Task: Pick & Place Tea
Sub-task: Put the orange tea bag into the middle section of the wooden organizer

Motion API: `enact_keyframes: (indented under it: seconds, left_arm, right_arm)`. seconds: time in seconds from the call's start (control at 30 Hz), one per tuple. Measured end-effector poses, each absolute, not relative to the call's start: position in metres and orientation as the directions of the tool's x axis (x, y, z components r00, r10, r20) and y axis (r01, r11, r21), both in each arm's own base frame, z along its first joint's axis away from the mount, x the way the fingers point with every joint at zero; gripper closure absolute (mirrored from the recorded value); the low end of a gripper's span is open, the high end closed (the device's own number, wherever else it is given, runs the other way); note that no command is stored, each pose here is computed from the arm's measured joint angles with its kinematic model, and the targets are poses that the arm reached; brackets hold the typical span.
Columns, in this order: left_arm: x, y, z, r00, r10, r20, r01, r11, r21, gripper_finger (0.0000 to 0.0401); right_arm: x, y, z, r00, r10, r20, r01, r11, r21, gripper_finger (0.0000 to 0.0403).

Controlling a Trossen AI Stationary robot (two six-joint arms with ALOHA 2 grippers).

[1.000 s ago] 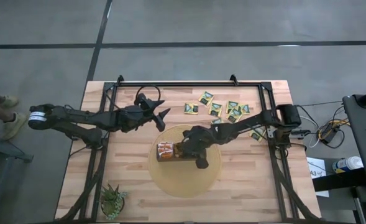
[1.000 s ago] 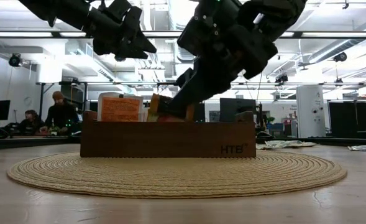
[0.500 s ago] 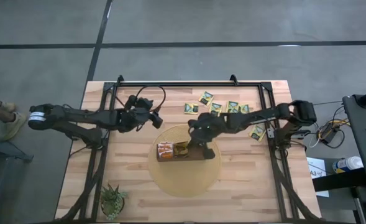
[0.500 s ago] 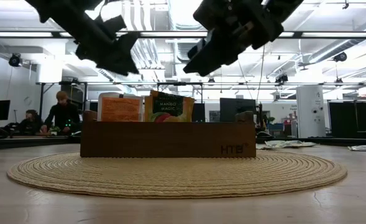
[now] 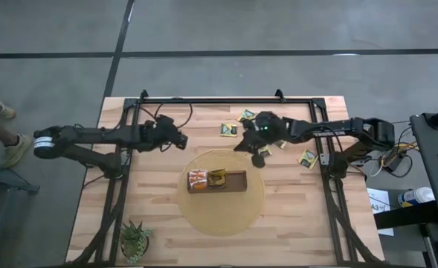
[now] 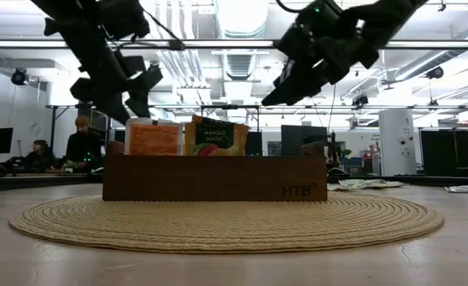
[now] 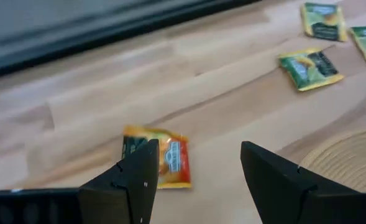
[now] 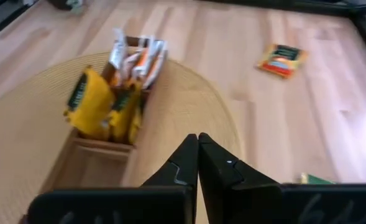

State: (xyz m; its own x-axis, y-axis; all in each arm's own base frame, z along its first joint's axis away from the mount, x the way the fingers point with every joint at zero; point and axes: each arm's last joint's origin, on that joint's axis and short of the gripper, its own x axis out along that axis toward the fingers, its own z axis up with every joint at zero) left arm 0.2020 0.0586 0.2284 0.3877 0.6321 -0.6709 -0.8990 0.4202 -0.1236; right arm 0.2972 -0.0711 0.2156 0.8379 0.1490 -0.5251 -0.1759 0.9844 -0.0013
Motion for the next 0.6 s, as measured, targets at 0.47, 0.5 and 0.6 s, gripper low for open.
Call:
enact_keyframes:
  seconds: [0.47,0.5,0.6]
  left_arm:
    - [0.174,0.111,0.22,0.286,0.538,-0.793,-0.957,0.205,-0.205,0.0181]
    - [0.173,0.112,0.22,0.285,0.537,-0.794,-0.957,0.203,-0.206,0.0181]
    - [0.173,0.115,0.218,0.278,0.532,-0.8,-0.959,0.205,-0.198,0.0182]
  right_arm:
    - [0.251,-0.09,0.211,0.887,0.04,-0.461,-0.061,0.998,-0.031,0.0394]
    - [0.249,-0.09,0.21,0.89,0.035,-0.455,-0.057,0.998,-0.034,0.0394]
    - [0.244,-0.09,0.207,0.893,0.028,-0.449,-0.05,0.998,-0.037,0.0394]
